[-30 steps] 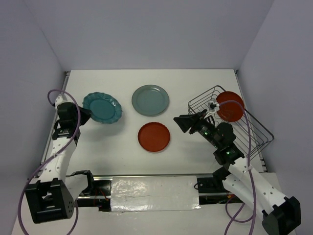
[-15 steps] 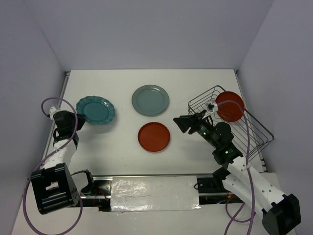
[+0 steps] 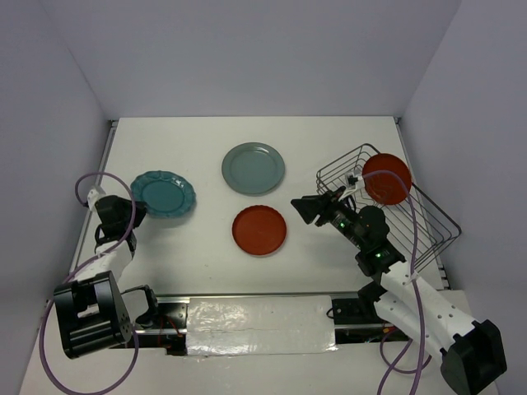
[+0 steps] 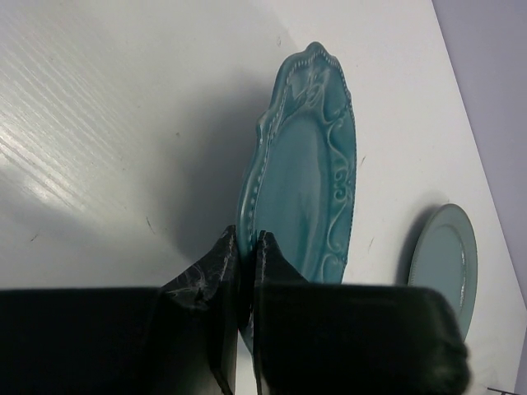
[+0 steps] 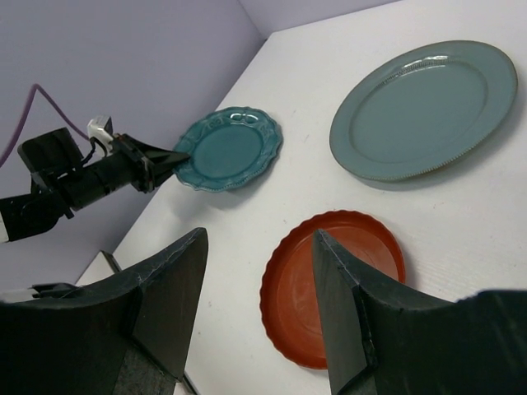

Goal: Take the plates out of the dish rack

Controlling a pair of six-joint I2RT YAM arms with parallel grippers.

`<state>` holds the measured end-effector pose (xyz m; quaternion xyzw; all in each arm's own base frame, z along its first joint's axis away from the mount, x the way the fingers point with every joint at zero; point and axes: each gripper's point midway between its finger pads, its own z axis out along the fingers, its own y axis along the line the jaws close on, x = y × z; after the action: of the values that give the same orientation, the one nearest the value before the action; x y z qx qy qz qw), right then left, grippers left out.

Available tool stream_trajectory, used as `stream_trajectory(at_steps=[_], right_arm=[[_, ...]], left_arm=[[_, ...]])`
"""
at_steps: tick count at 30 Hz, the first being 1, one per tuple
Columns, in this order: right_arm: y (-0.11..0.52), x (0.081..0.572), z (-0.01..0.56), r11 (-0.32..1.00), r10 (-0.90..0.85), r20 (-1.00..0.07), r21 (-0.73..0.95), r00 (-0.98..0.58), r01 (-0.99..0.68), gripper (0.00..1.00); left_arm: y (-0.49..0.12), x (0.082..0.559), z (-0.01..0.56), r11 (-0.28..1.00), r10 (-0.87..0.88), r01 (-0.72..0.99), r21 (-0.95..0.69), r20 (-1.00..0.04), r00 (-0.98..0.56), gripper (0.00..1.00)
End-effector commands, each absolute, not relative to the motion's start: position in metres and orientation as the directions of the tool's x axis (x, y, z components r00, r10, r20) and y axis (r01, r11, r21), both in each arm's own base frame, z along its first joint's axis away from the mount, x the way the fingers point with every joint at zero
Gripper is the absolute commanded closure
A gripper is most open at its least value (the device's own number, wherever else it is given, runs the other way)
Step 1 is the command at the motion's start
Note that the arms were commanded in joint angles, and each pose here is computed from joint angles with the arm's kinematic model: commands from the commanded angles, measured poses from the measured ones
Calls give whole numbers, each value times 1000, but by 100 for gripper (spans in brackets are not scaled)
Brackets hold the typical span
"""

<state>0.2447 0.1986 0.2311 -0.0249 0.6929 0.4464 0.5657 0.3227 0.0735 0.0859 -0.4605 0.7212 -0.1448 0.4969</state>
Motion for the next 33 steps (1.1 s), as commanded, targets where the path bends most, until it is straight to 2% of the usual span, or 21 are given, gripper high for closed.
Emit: stream_trajectory(at_steps=[1, 2, 8, 11, 14, 19, 21, 23, 27, 33], right_arm=[[198, 246, 247, 589, 494, -816, 568, -299, -575, 39], [198, 246, 247, 591, 501, -815, 568, -292, -572, 39], [199, 253, 239, 611, 481, -817, 573, -319, -546, 39], [201, 252, 240, 602, 485, -814, 576, -320, -553, 39], [199, 252, 241, 607, 486, -816, 573, -314, -551, 39], [197, 250, 241, 608, 492, -815, 574, -307, -548, 39], [196, 249, 240, 609, 491, -815, 575, -310, -547, 39], [195, 250, 239, 613, 497, -809, 583, -312, -534, 39], [192, 251, 240, 616, 514, -798, 598, -314, -512, 39], [185, 262, 250, 666, 505, -806, 592, -310, -454, 40]], left_arm=[[83, 341, 125, 558, -779, -424, -713, -626, 27, 86], [83, 338, 120, 553, -782, -437, -710, -622, 21, 78], [80, 330, 97, 540, -793, -484, -689, -608, -19, 62], [80, 328, 83, 539, -796, -515, -667, -603, -52, 60], [85, 324, 71, 522, -800, -561, -643, -598, -59, 52], [83, 320, 57, 516, -805, -595, -616, -587, -91, 44], [85, 318, 55, 519, -799, -608, -601, -593, -96, 35], [86, 316, 53, 519, -797, -625, -582, -595, -108, 31], [91, 313, 63, 539, -768, -659, -524, -628, -128, 11], [84, 318, 125, 579, -715, -645, -498, -691, -109, 8]])
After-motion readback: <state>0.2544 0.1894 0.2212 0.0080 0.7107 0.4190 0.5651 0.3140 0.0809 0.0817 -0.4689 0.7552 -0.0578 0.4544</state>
